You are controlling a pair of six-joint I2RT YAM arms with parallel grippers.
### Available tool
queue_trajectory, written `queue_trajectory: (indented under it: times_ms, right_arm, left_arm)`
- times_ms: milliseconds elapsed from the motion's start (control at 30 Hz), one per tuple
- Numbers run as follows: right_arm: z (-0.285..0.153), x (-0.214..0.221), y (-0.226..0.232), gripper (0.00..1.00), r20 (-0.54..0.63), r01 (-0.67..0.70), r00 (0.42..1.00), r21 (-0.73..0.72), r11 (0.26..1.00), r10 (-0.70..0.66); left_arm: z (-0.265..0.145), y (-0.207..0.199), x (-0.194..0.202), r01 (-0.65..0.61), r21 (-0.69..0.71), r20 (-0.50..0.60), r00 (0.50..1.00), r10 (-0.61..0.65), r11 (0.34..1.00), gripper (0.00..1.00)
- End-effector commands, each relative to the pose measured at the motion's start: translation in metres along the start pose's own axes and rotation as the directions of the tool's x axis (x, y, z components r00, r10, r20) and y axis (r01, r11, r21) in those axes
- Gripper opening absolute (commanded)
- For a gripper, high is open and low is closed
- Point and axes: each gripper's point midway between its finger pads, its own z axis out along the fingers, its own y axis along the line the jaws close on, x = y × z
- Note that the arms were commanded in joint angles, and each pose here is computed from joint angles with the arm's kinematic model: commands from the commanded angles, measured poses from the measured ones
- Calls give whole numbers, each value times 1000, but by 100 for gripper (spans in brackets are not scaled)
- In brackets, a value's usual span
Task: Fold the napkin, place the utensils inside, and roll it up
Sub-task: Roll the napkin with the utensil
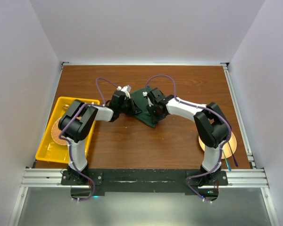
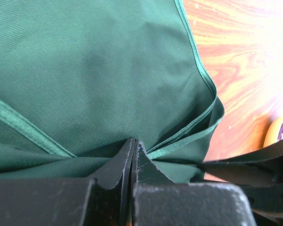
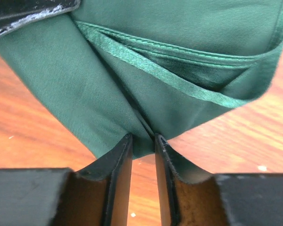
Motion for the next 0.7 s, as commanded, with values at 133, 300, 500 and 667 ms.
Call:
queue_trajectory:
  times_ms: [133, 300, 500, 667]
  right_arm:
    - [-65, -52, 22, 57, 291, 259, 917, 85, 962, -273]
    - [-64, -59, 52, 64, 346, 402, 863, -24, 915, -369]
    - [-41, -61, 71, 56, 367, 453, 843, -91, 887, -393]
    - [-26, -60, 72, 49, 363, 459, 842, -93, 883, -400]
  left_arm:
    - [-10, 93, 82, -1, -296, -231, 971, -70, 955, 0]
    - [-12, 92, 85, 1, -293, -241, 968, -75, 956, 0]
    - [-11, 90, 85, 6, -283, -243, 967, -78, 959, 0]
    - [-11, 88, 84, 5, -276, -241, 968, -74, 961, 0]
